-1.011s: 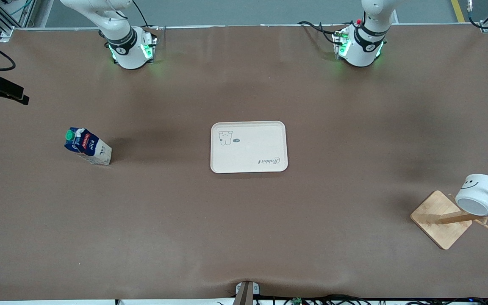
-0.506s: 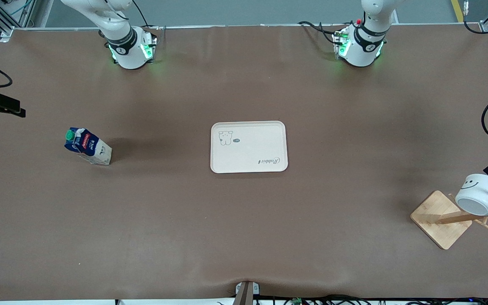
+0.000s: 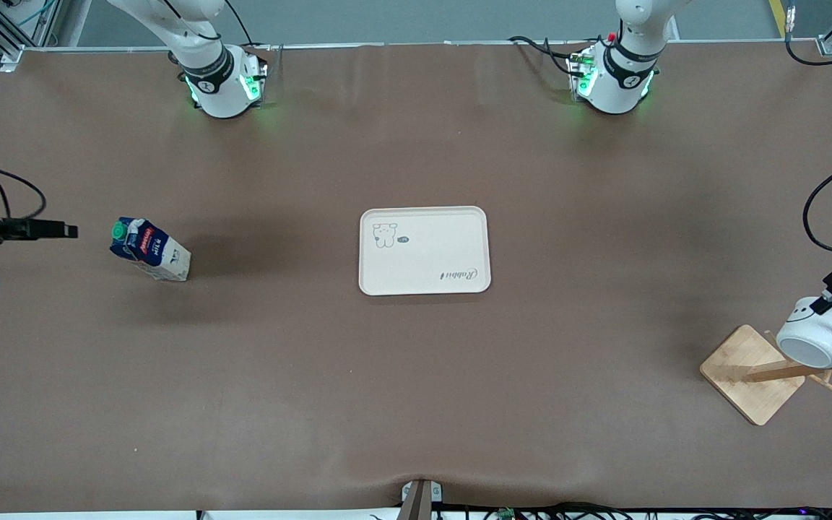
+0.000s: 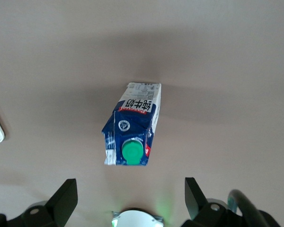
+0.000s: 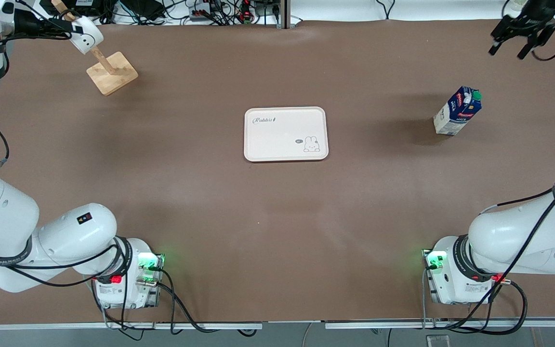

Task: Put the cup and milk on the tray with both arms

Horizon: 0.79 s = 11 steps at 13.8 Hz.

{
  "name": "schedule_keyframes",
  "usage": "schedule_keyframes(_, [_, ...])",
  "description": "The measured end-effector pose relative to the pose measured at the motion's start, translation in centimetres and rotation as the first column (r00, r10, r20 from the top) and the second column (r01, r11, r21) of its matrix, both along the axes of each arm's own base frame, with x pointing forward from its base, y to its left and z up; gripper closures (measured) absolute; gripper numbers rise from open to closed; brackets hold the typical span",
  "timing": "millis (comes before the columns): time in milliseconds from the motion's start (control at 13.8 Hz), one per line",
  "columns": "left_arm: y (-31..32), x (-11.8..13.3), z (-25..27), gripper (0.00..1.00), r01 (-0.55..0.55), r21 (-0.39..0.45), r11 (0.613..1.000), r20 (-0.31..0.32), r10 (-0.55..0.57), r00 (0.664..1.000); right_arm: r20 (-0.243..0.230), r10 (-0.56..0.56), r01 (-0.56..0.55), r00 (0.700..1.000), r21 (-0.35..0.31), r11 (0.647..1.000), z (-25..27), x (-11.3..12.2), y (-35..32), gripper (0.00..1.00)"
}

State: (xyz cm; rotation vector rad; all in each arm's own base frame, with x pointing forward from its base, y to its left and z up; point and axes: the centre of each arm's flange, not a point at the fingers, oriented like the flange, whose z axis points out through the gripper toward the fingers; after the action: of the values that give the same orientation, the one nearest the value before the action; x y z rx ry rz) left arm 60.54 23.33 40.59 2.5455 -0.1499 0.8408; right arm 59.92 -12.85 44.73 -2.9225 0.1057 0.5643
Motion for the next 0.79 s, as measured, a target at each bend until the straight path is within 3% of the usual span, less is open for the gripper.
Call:
schedule_keyframes(144, [-0.5, 0.4, 0.4, 0.32, 0.005, 0.007, 1.000, 0.010, -0.005, 1.000, -0.051, -0.023, 0.022, 0.998, -0.011, 1.000, -2.3, 0.5, 1.8, 0.00])
schedule_keyframes(217, [-0.5, 0.5, 0.5, 0.32, 0.006, 0.008, 1.000, 0.012, -0.006, 1.000, -0.065, -0.016, 0.015, 0.998, -0.016, 1.000, -2.9, 0.7, 3.0, 0.00])
schedule_keyframes(361, [-0.5, 0.5, 0.6, 0.44, 0.006, 0.009, 1.000, 0.014, -0.006, 1.000, -0.084, 0.000, -0.003, 0.996, -0.040, 0.999, -3.9, 0.6, 4.3, 0.00])
schedule_keyframes(433, [-0.6, 0.5, 0.6, 0.45, 0.007, 0.009, 1.000, 0.014, -0.007, 1.000, -0.084, 0.007, -0.012, 0.996, -0.061, 0.998, -4.9, 0.5, 4.3, 0.00])
schedule_keyframes(650, [-1.1, 0.7, 0.7, 0.75, 0.019, 0.004, 1.000, 0.014, -0.019, 1.000, -0.106, 0.020, -0.030, 0.994, -0.095, 0.995, -7.6, -0.3, 4.0, 0.00])
schedule_keyframes(722, [-1.1, 0.7, 0.7, 0.75, 0.020, 0.003, 1.000, 0.014, -0.020, 1.000, -0.113, 0.021, -0.032, 0.993, -0.094, 0.995, -7.9, -0.5, 4.1, 0.00])
schedule_keyframes(795, [-1.2, 0.7, 0.7, 0.83, 0.023, -0.001, 1.000, 0.011, -0.023, 1.000, -0.119, 0.023, -0.034, 0.993, -0.092, 0.995, -8.3, -0.7, 4.2, 0.00])
